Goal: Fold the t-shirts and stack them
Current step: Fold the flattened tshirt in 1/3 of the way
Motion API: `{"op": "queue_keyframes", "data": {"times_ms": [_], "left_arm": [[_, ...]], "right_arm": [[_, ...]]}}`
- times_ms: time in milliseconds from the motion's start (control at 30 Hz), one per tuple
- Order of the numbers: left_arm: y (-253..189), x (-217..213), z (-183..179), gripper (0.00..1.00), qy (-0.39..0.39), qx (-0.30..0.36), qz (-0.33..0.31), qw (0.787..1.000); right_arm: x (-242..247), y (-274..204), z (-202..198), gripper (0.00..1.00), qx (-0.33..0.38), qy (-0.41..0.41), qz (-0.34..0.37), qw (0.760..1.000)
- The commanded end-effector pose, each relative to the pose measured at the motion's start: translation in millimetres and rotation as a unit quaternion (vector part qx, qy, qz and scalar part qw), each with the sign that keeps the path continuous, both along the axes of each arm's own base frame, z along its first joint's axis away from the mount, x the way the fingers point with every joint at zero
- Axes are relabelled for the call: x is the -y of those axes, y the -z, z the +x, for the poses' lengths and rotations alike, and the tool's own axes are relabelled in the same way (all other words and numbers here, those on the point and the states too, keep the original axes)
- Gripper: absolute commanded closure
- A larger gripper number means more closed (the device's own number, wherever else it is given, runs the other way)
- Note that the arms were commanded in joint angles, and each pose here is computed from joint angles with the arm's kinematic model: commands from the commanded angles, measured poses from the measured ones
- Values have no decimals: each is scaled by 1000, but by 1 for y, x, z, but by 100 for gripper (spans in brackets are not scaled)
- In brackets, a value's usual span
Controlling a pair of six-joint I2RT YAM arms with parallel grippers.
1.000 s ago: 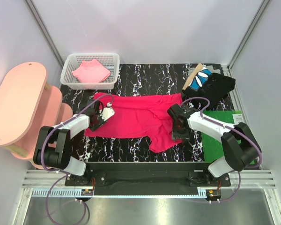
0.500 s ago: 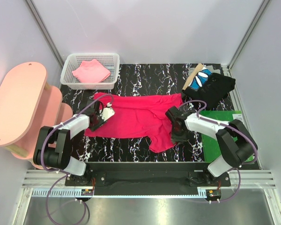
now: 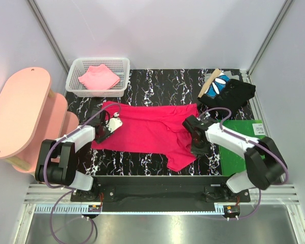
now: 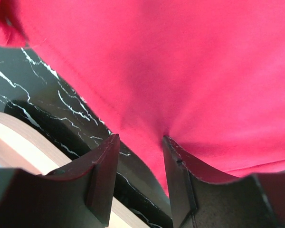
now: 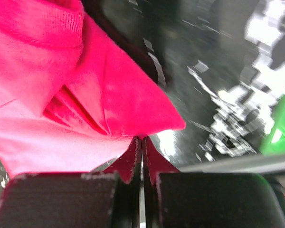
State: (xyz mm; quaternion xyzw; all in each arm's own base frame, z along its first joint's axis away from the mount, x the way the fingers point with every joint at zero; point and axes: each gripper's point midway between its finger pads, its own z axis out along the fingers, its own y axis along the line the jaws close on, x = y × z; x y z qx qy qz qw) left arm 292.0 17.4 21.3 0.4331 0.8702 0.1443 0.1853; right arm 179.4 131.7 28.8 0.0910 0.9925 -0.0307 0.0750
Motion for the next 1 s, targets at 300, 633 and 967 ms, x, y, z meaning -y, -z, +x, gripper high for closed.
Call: {"op": "queue_keyframes", "data": {"times_ms": [300, 633, 967], "left_arm": [[-10, -15, 5, 55, -4, 14, 4, 1000], [-37, -13, 7, 55, 2, 43, -2, 999], [-52, -10, 7, 55, 1, 55, -12, 998]], "right_arm": [[17, -92, -40, 70, -4, 12, 23, 1000], [-34, -108, 40, 34, 67, 0, 63, 996], [-69, -52, 147, 45, 82, 18, 68, 994]]}}
